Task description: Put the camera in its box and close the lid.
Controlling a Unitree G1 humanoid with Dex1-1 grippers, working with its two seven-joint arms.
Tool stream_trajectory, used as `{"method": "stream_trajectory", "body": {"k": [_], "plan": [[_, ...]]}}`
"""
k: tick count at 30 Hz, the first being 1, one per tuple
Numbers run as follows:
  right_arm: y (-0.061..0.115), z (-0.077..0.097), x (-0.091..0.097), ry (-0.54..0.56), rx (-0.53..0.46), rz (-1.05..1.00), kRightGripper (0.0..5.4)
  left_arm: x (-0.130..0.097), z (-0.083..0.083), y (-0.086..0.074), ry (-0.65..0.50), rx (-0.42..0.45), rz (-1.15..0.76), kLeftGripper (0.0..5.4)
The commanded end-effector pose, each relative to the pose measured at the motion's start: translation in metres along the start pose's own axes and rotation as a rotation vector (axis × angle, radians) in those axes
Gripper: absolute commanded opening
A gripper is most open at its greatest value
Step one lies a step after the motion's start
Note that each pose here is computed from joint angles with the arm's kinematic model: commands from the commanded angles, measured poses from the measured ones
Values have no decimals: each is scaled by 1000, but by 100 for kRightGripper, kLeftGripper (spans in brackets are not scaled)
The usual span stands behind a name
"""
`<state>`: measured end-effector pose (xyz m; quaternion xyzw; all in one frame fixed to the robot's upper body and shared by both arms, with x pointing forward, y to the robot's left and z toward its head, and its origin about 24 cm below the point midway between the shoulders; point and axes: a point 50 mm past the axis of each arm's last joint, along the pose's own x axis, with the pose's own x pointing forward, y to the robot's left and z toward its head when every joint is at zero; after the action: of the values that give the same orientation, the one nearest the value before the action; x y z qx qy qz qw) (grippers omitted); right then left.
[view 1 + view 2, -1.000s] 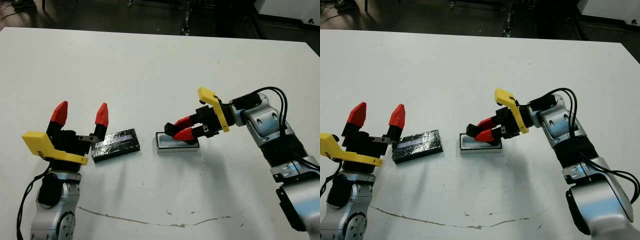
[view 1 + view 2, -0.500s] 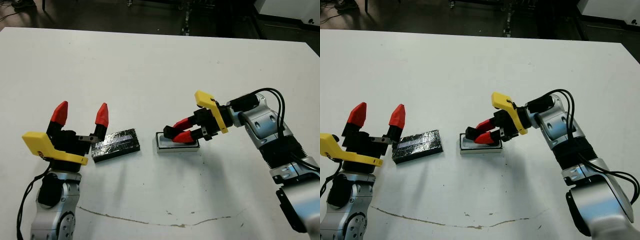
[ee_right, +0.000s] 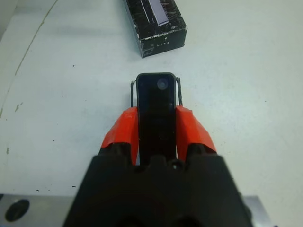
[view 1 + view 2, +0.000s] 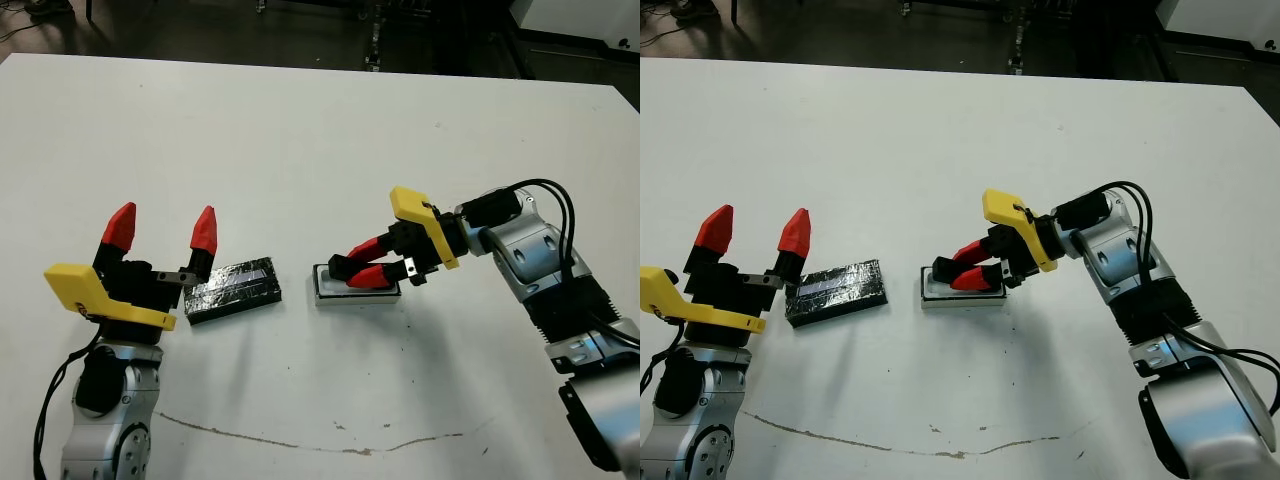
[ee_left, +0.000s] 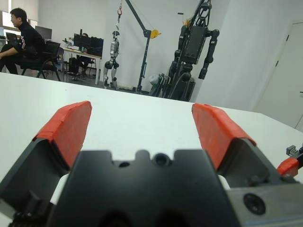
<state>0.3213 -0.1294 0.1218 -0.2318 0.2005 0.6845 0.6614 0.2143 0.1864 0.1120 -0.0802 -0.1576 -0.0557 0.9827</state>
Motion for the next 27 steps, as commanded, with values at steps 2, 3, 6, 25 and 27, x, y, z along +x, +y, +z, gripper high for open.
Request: {"method": "stream_trajectory", "body": {"k": [2,3,6,25,27], "plan": [[1,-16,-12,76,30,-38,166,-2,-1,1,14,10,6,540],[1,-16,-12,77,32,-36,166,-2,-1,1,14,11,7,540],[1,-16,-12,85,30,-35,166,-2,-1,0,13,8,6,540],[0,-17,-10,104,76,-99,166,-2,-1,0,13,5,-3,540],[0,-16,-11,97,73,-96,166,-2,-2,0,12,2,-4,540]]}}
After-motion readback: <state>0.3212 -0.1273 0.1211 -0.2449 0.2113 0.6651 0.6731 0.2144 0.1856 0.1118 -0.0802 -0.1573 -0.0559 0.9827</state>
